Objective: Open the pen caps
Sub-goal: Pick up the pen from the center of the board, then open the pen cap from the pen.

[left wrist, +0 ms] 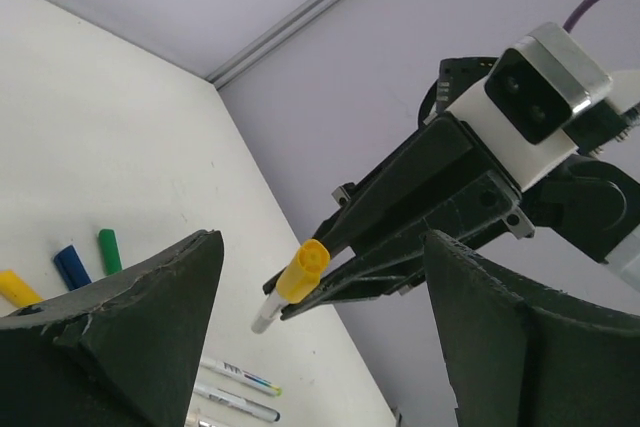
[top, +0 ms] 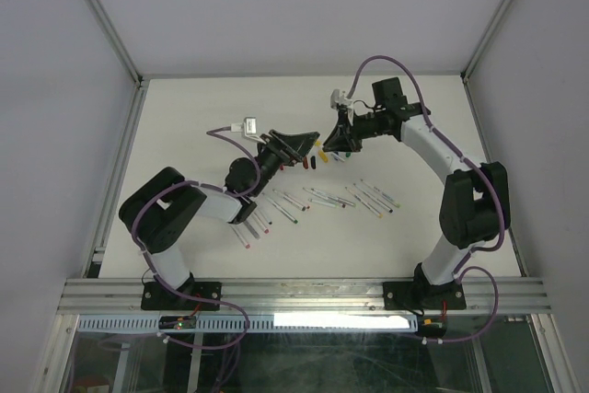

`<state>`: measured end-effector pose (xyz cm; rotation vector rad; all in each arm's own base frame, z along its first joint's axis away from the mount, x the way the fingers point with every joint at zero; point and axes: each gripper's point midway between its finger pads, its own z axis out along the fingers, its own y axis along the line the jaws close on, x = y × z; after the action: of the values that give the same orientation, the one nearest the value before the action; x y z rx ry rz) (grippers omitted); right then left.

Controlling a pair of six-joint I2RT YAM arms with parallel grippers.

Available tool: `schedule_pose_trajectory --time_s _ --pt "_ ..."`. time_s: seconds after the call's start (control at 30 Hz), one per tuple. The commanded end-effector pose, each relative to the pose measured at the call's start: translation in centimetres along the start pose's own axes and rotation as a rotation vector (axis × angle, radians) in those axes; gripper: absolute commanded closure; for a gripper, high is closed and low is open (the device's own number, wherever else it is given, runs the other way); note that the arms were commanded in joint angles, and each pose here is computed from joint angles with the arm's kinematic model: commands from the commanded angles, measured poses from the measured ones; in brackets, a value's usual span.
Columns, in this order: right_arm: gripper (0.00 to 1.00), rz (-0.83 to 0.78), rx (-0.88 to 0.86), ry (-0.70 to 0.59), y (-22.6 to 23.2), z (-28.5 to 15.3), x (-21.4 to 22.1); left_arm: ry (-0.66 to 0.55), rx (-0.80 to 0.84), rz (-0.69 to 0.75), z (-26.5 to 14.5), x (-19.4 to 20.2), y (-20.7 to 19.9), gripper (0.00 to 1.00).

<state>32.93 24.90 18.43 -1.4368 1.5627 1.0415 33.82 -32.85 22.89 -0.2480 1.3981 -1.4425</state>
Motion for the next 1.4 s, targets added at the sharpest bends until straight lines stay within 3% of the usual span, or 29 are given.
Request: schedule_pose_trajectory --time_s 0.0,0.2,0.53,0.6,0.7,0.8,0.93,1.1,1.37 --pt "1.0 -0.01 -0.016 -0.047 0.4 0.3 -1.8 -0.061 -0.041 0.019 1.4 -1.0 0.2 0.2" --pt "1.0 0.036 -0.004 -0.032 0.3 1.0 -1.7 -0.051 -0.088 0.051 1.9 -0.5 0.6 0.42" --pt "1.0 0.097 0.003 -0.035 0.3 1.5 -1.9 -0.032 -0.11 0.085 2.1 -0.2 0.7 0.94" --pt "1.0 0.104 -0.006 -0.039 0.5 1.6 -2.0 -0.031 -0.106 0.096 2.1 -0.2 0.5 1.0" --pt "0.96 0.115 -0.027 -0.063 1.1 1.6 -2.5 -0.033 -0.094 0.123 2.0 -0.5 0.2 1.0" --pt "0.64 0.145 0.004 -0.085 1.5 1.2 -2.8 -0.023 -0.049 0.162 1.6 -0.8 -0.8 1.0" --pt "0.41 0.158 0.024 -0.114 2.6 0.2 -3.6 0.032 0.074 0.183 0.1 -0.3 -2.8 1.0" --pt "0.38 0.182 0.006 -0.107 4.4 0.3 -2.6 0.061 0.178 0.199 -1.4 0.1 -4.7 1.0" --pt "0.54 0.208 -0.023 -0.08 5.7 1.8 -1.2 0.085 0.245 0.187 -1.8 0.6 -5.7 1.0"
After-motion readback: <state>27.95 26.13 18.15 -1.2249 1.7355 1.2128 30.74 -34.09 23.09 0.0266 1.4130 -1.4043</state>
